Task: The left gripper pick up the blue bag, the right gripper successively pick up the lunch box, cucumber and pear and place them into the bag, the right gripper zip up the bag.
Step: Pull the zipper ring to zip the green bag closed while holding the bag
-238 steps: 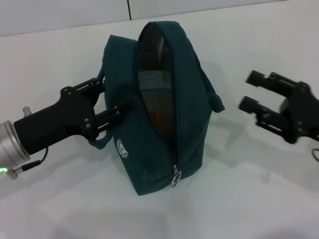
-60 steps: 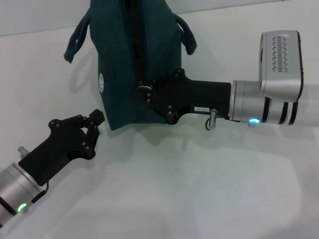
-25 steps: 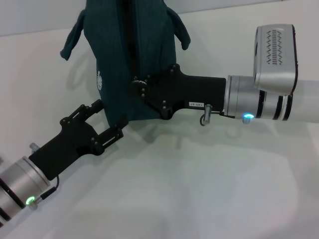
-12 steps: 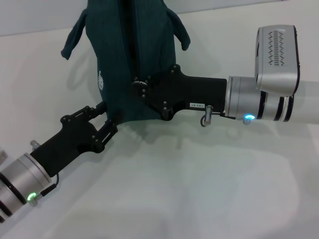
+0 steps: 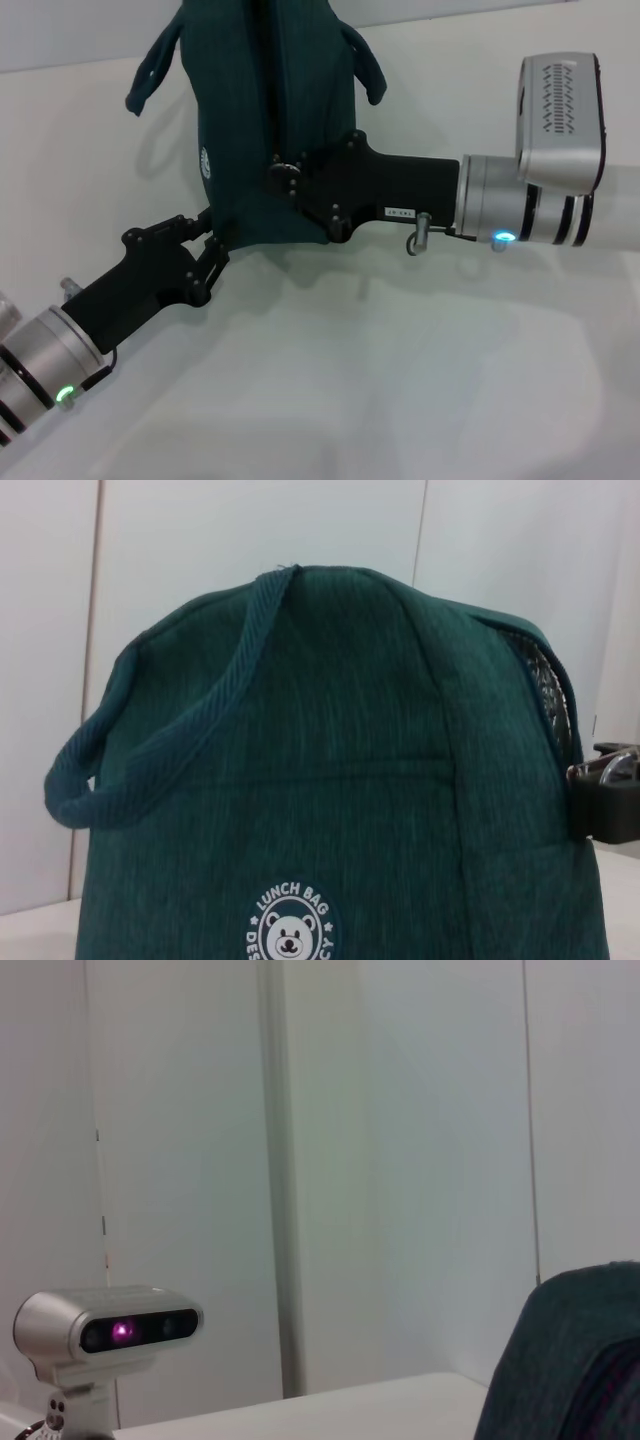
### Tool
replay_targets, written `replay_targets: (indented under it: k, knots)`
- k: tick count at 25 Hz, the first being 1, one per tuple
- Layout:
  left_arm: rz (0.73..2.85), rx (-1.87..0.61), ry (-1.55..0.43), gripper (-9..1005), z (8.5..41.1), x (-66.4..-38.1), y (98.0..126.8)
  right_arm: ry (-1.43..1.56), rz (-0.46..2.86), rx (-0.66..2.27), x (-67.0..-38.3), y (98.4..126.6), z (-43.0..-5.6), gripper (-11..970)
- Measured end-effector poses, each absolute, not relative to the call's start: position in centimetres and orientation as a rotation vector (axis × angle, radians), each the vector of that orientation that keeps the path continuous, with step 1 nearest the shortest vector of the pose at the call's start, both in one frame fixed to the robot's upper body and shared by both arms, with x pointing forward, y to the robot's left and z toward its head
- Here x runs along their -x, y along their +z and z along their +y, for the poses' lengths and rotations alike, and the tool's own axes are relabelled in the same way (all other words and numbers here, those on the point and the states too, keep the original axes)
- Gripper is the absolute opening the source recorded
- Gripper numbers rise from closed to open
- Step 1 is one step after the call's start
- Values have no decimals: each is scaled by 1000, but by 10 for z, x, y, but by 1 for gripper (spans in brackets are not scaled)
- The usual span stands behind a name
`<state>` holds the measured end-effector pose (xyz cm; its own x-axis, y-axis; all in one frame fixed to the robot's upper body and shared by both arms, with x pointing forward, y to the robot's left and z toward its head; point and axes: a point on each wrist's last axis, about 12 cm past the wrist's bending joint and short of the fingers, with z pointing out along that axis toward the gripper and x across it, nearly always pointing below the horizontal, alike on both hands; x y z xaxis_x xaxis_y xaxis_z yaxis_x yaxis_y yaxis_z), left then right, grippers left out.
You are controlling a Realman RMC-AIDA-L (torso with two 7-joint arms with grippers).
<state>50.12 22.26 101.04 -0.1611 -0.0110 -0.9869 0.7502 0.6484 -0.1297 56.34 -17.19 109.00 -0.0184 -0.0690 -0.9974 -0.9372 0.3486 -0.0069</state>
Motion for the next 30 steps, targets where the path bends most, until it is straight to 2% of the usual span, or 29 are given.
replay_targets:
  k: [18,30]
  knots:
    - [1571,-720,-701,124,221,-499,1009,968,1342,888,-560,1099,-176,52]
    - [1596,-789,-691,63,218,-496,1004,901,1258,820,-569,1112,-178,55]
